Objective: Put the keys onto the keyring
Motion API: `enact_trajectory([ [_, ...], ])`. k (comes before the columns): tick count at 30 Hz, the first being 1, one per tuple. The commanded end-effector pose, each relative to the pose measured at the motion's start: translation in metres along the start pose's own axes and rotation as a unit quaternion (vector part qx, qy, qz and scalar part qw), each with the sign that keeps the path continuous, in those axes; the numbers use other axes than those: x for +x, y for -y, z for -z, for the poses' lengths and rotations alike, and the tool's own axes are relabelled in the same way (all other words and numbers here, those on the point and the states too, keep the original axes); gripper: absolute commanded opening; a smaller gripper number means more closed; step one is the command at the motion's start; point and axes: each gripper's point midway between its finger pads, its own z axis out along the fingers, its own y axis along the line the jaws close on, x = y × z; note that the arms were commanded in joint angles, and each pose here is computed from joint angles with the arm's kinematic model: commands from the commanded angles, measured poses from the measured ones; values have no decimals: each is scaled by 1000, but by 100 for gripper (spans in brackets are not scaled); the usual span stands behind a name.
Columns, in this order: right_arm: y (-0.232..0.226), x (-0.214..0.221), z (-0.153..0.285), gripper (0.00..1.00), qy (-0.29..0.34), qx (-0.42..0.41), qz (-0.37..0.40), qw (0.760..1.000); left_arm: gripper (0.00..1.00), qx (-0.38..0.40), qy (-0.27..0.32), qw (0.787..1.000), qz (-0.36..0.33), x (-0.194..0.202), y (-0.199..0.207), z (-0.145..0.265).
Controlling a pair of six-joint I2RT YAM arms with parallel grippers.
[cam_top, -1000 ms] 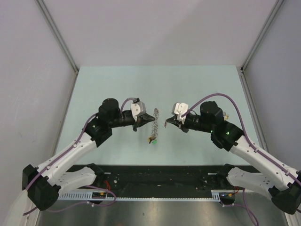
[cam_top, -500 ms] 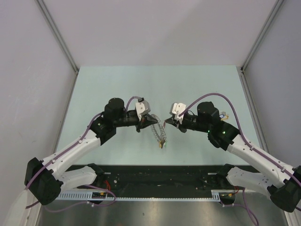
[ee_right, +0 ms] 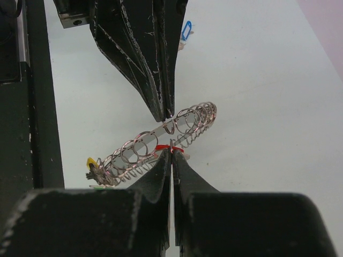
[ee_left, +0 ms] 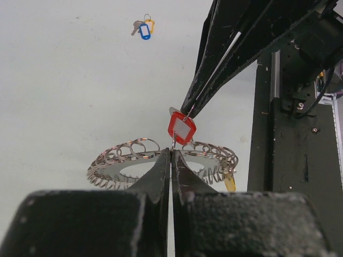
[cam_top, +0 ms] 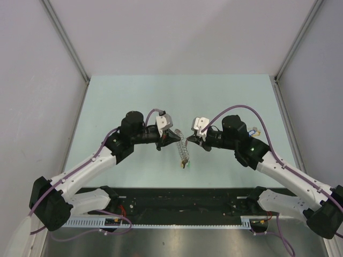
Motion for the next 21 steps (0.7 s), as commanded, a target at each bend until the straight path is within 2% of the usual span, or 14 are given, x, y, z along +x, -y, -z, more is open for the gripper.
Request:
enact_trajectory([
  [1,2,-7,-2,0,16,-3,14,1000,0,15,43,999,-23,-29,5,-1],
  [21,-1,-6,-5,0,16,-16,15,1000,0,34,44,998,-24,-29,11,-2],
])
